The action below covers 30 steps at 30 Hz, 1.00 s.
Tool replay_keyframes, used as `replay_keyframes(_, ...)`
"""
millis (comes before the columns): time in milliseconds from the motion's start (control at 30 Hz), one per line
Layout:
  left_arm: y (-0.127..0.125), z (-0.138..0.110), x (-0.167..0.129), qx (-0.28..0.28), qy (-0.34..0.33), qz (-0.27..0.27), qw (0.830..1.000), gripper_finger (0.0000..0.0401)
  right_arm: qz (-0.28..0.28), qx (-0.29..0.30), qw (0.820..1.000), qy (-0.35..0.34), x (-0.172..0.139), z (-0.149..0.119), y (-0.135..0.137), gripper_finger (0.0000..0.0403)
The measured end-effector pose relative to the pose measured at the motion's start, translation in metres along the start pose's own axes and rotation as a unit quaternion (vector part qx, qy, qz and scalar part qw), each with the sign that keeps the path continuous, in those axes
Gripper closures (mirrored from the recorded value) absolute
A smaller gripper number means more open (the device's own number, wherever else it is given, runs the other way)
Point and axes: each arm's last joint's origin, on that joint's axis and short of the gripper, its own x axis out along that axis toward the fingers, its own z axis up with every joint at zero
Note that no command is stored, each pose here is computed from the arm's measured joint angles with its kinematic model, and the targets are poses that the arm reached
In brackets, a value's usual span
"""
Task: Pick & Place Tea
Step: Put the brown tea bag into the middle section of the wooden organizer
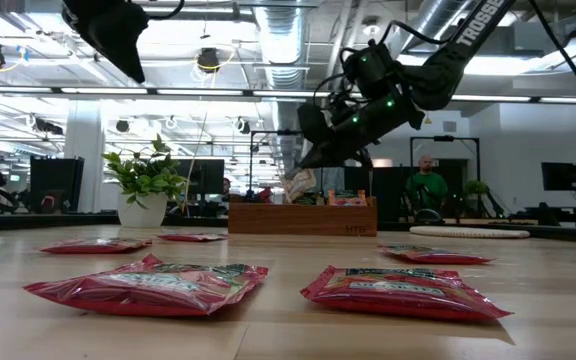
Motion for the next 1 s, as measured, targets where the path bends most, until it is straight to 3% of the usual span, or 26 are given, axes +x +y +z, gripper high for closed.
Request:
replay_keyframes(200,-0.001,0.001,0.0,0.003,-0.007,0.0,1.0,0.0229,-0.038,-0.015,0.999,-0.006,-0.001,-0.003,0.005,0.0403)
replay_keyframes(567,-0.002,0.002,0.0,0.002,-0.009,0.001,1.0,0.0229,-0.036,-0.054,0.998,0.005,-0.004,-0.009,0.014,0.0403)
replay_keyframes(1000,-0.002,0.002,0.0,0.001,-0.01,0.0,1.0,0.0229,-0.039,-0.054,0.998,0.009,-0.004,-0.009,0.013,0.0403)
